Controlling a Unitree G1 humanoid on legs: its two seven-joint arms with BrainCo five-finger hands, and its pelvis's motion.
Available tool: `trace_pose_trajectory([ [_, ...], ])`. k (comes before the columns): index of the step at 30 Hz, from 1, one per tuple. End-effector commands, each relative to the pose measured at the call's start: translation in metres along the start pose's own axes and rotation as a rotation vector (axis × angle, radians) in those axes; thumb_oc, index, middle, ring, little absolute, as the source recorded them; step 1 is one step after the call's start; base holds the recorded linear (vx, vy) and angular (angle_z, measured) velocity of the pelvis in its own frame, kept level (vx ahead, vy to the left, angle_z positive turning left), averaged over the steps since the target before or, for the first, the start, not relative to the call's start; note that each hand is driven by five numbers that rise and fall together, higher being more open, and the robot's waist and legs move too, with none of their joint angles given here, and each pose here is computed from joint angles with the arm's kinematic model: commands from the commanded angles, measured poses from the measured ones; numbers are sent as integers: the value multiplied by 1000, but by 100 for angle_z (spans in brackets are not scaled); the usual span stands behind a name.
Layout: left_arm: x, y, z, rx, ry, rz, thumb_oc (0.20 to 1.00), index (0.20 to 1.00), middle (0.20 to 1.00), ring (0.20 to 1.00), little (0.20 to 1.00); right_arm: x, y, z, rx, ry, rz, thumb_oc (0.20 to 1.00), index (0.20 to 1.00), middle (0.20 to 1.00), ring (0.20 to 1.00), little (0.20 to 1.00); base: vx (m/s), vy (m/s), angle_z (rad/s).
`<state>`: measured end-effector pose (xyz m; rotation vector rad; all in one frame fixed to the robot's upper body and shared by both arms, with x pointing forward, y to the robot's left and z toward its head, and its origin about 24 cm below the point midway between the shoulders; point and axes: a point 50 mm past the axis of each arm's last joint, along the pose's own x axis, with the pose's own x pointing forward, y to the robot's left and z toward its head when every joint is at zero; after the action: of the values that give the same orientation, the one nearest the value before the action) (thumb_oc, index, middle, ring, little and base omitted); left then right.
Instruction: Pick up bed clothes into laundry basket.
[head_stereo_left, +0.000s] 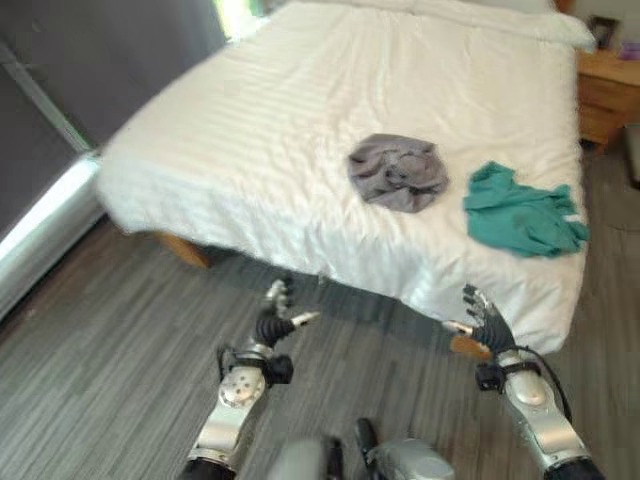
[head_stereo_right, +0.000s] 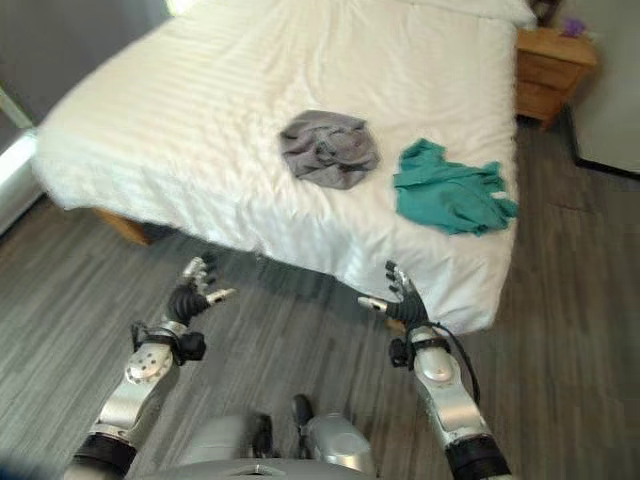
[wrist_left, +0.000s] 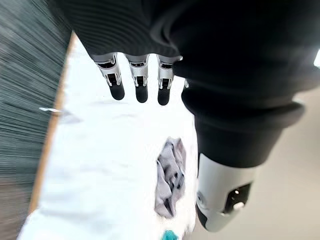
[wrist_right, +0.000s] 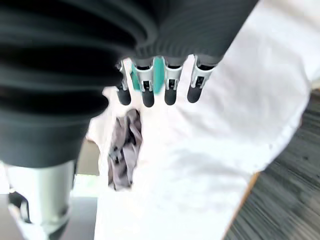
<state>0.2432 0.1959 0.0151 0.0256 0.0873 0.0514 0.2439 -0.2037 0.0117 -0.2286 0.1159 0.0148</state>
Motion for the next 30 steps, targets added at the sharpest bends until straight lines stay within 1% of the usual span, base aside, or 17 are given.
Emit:
trace_pose_trajectory([
  [1,-1,-1,12,-31,-81,26,1000,1000,1000,1000,1000,-5,-9,6,-28,-33,-20,1000,1000,1000,1000,1000,434,121,-144],
  [6,-4,7,11,37,-82,15,1000,1000,1000,1000,1000,-18,-17,-8,-82,26,-31,1000,1000,1000,1000,1000,370,172,-167],
  [8,-3,15,21,94,-126,12,1000,1000,1000,1000,1000,-18,-18,-3,-117,0,-35,1000,1000,1000,1000,1000,216,166,-205],
  [11,-2,17,38,83,-206,11,1000,1000,1000,1000,1000,-7,-30,19,-299,-93,-85,1000,1000,1000,1000,1000,206,79,-170],
  [14,-4,18,47,66,-244,20,1000,1000,1000,1000,1000,16,-38,51,-467,-206,-139,1000,1000,1000,1000,1000,57,12,-92],
  [15,-4,17,49,47,-252,11,1000,1000,1000,1000,1000,23,-43,61,-517,-232,-179,1000,1000,1000,1000,1000,14,27,-62],
  [16,-3,17,49,46,-254,11,1000,1000,1000,1000,1000,24,-43,61,-519,-234,-180,1000,1000,1000,1000,1000,57,-2,-41],
  [18,-4,16,51,4,-260,-11,1000,1000,1000,1000,1000,39,-57,87,-664,-300,-256,1000,1000,1000,1000,1000,126,-47,-13],
  [22,-5,19,43,-2,-219,-38,1000,1000,1000,1000,1000,54,-67,113,-775,-351,-291,1000,1000,1000,1000,1000,210,-109,26],
  [25,-8,21,36,11,-189,-33,1000,1000,1000,1000,1000,68,-63,110,-807,-298,-240,1000,1000,1000,1000,1000,129,-146,15],
  [27,-11,27,31,24,-164,-26,1000,1000,1000,1000,1000,82,-62,108,-872,-246,-182,1000,1000,1000,1000,1000,166,-167,32],
  [29,-12,30,31,26,-163,-22,1000,1000,1000,1000,1000,86,-63,111,-876,-234,-166,1000,1000,1000,1000,1000,106,-112,10],
  [30,-12,32,30,22,-156,-18,1000,1000,1000,1000,1000,88,-62,104,-870,-198,-136,1000,1000,1000,1000,1000,63,-75,15],
])
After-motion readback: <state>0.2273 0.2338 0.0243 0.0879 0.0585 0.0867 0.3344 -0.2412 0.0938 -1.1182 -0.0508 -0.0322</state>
